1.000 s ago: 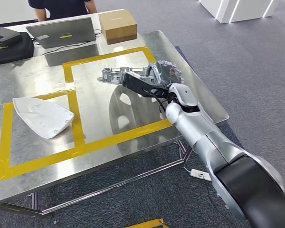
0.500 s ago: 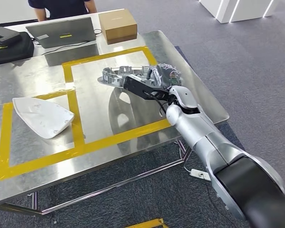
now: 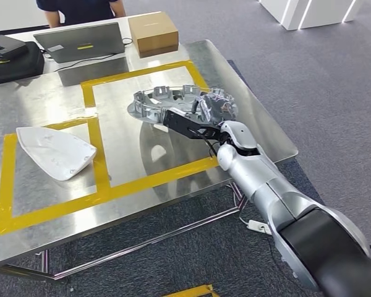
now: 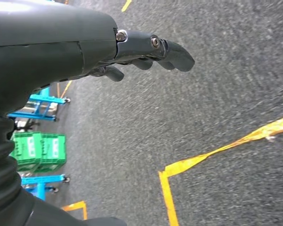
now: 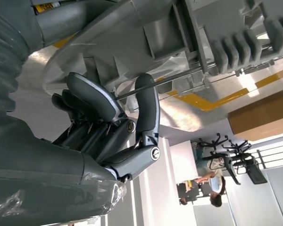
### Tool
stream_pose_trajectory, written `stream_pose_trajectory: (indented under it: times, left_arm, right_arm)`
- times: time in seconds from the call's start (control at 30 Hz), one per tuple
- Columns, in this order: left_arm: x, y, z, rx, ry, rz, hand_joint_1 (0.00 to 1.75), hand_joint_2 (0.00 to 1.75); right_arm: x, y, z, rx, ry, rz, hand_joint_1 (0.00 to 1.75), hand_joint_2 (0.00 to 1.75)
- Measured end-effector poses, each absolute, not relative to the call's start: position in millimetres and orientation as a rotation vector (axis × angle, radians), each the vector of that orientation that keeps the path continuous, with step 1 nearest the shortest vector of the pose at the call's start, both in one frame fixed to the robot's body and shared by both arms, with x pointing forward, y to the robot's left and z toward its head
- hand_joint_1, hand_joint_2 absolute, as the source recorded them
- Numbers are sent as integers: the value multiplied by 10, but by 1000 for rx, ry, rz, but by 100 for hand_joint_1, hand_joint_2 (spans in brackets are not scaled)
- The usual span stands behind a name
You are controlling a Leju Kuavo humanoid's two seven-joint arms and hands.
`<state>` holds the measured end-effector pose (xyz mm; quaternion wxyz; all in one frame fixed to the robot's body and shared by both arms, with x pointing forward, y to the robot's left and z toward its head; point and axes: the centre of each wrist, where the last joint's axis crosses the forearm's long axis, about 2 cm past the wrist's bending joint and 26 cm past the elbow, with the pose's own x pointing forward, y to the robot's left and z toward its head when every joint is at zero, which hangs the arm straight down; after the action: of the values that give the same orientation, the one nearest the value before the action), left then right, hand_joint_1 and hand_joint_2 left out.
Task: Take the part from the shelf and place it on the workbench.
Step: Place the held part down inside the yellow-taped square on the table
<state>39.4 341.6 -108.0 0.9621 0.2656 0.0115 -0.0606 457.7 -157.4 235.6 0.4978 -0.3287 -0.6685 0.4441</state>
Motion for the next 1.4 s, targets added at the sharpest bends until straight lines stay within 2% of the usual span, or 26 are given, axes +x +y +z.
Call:
stream_pose_trajectory:
  times: [0.63,0.77,0.87,1.0,1.4]
  left_arm:
    - [392,3414,-1080,531,-72,-166,0,175]
    - [392,3415,-1080,531,-104,-162,0,175]
    - [391,3416,-1079,534,-111,-155,0,175]
    - [389,3417,-1079,536,-122,-143,0,0]
    - [386,3417,-1080,532,-111,-116,0,0]
  right_arm:
    - [4552,-1663,2234,-796,-1616,1066,175,175]
    - [4540,-1711,2182,-797,-1608,1057,0,0]
    - [4525,-1746,2129,-795,-1597,1052,0,0]
    - [4505,-1779,2074,-792,-1587,1049,0,0]
    - [4490,-1843,2009,-796,-1568,1047,0,0]
